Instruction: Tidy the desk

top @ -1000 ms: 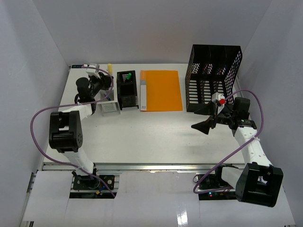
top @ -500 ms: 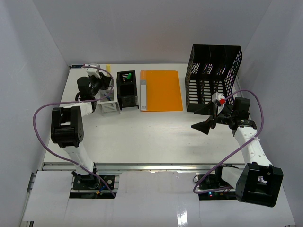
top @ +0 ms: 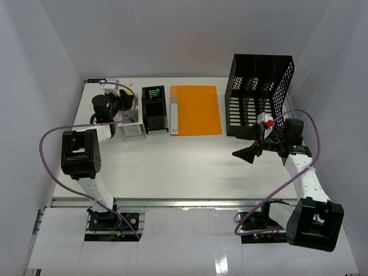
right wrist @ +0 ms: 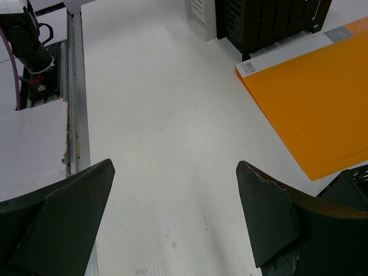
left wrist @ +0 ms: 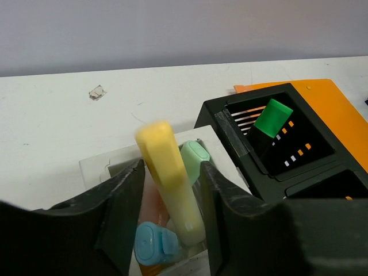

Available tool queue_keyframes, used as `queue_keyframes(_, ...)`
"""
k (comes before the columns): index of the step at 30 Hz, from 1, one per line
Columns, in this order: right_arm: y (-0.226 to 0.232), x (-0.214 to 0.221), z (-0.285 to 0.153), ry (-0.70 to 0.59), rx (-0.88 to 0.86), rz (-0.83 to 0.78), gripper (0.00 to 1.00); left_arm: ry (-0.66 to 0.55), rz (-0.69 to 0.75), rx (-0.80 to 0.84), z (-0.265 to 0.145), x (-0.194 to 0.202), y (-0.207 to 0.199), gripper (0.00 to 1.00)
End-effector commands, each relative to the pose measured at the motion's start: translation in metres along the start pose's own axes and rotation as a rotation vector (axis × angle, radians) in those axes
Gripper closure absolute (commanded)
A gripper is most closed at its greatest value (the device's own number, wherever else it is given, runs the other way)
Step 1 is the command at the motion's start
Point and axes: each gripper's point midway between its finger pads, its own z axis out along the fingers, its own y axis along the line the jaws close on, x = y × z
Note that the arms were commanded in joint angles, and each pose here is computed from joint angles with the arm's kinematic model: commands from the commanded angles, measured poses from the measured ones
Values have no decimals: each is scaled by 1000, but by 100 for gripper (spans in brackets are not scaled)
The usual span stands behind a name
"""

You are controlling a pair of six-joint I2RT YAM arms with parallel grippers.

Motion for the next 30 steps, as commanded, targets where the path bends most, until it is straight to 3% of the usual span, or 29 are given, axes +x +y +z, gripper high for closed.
queue_keyframes(1, 1, -6, -1, -5, -6, -21, 7, -66, 47, 12, -8, -37, -7, 44)
queue_keyframes(13, -3, -3, -1, 8, 13, -26, 7, -205, 111, 21, -30, -128, -26, 35)
queue_keyframes(18, -10, 5, -2, 45, 53, -27, 7, -214, 12, 108, -69, -159, -63, 26)
queue_keyframes(20, -15, 13, -1, 81, 79, -41, 6, -190, -62, 163, -91, -155, -83, 20)
queue_keyframes(23, -25, 32, 7, 191, 136, -60, 5, -120, -186, 201, -124, -137, -105, 2)
queue_keyframes(27, -34, 49, 38, 421, 210, -226, 4, 27, -273, 212, -166, -96, -125, 2)
queue_keyframes(30, -44, 37, 67, 506, 283, -396, 5, 131, -289, 223, -197, -62, -138, 2)
